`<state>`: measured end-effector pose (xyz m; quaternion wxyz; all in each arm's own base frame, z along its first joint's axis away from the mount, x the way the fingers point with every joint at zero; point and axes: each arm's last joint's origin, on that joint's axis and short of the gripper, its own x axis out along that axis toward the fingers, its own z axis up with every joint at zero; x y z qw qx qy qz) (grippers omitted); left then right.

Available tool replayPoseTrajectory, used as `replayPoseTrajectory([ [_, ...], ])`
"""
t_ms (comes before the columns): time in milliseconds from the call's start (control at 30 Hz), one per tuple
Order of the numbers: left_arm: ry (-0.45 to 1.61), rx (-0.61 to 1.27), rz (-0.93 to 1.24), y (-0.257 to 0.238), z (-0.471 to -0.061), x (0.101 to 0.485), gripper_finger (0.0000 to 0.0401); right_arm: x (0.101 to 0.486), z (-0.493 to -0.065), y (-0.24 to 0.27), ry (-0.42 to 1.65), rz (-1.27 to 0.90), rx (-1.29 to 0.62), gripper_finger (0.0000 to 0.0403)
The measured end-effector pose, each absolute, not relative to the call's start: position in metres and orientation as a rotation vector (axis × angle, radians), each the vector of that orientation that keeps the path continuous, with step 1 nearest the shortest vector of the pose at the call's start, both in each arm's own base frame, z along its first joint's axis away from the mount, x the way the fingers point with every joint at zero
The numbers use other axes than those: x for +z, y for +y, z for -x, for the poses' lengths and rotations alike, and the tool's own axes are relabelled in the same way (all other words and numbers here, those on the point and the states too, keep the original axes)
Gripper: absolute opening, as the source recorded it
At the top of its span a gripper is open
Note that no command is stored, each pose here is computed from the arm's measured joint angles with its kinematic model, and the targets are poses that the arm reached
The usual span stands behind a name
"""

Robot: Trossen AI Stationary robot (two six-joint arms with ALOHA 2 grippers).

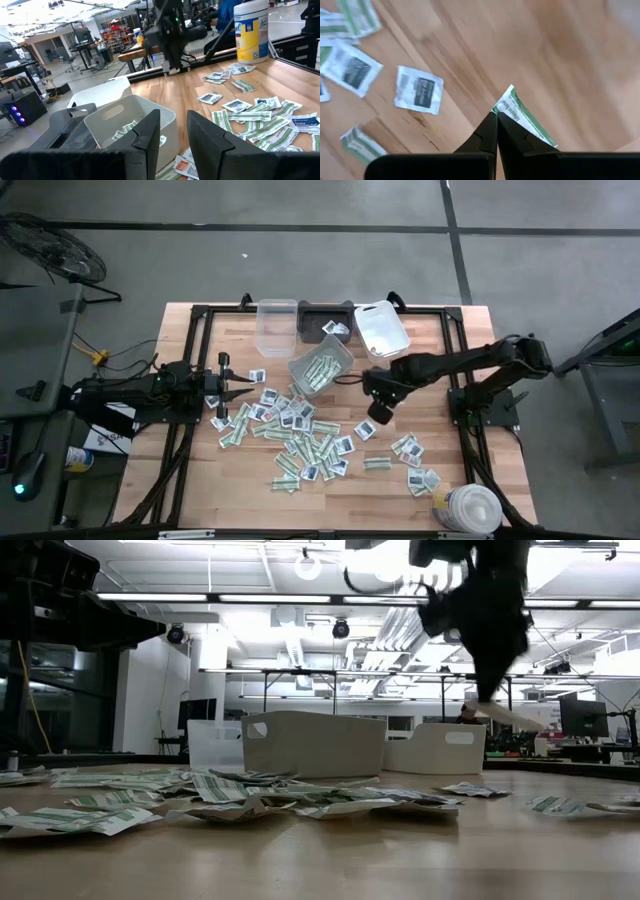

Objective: Pick & Place First Aid Supplies
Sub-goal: Put the bandage pack into the gray bin

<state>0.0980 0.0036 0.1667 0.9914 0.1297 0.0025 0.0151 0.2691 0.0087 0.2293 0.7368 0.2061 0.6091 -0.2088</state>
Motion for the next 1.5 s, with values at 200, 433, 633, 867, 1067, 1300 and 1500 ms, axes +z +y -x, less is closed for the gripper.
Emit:
replayPoseTrajectory([
  [200,0.005,0.03,-0.26,0.004,-0.098,0.167,0.0096,0.253,-0.284,0.003,1.298,-0.304,-0.386,0.0],
  [433,0.005,0.03,-0.26,0.004,-0.098,0.167,0.0096,0.261,-0.306,-0.006,1.282,-0.144,-0.311,0.0],
  [633,0.005,0.03,-0.26,0.004,-0.098,0.167,0.0096,0.263,-0.334,-0.007,1.262,0.002,-0.202,0.0],
  [867,0.005,0.03,-0.26,0.004,-0.098,0.167,0.0096,0.265,-0.372,-0.018,1.22,0.045,-0.176,0.0],
  [1067,0.005,0.029,-0.26,0.004,-0.098,0.167,0.0096,0.264,-0.402,-0.031,1.196,0.054,-0.175,0.0],
  [1300,0.005,0.03,-0.26,0.004,-0.098,0.167,0.0096,0.244,-0.426,-0.047,1.211,0.147,-0.142,0.0],
  [1500,0.005,0.03,-0.26,0.004,-0.098,0.167,0.0096,0.221,-0.435,-0.061,1.241,0.135,-0.163,0.0],
])
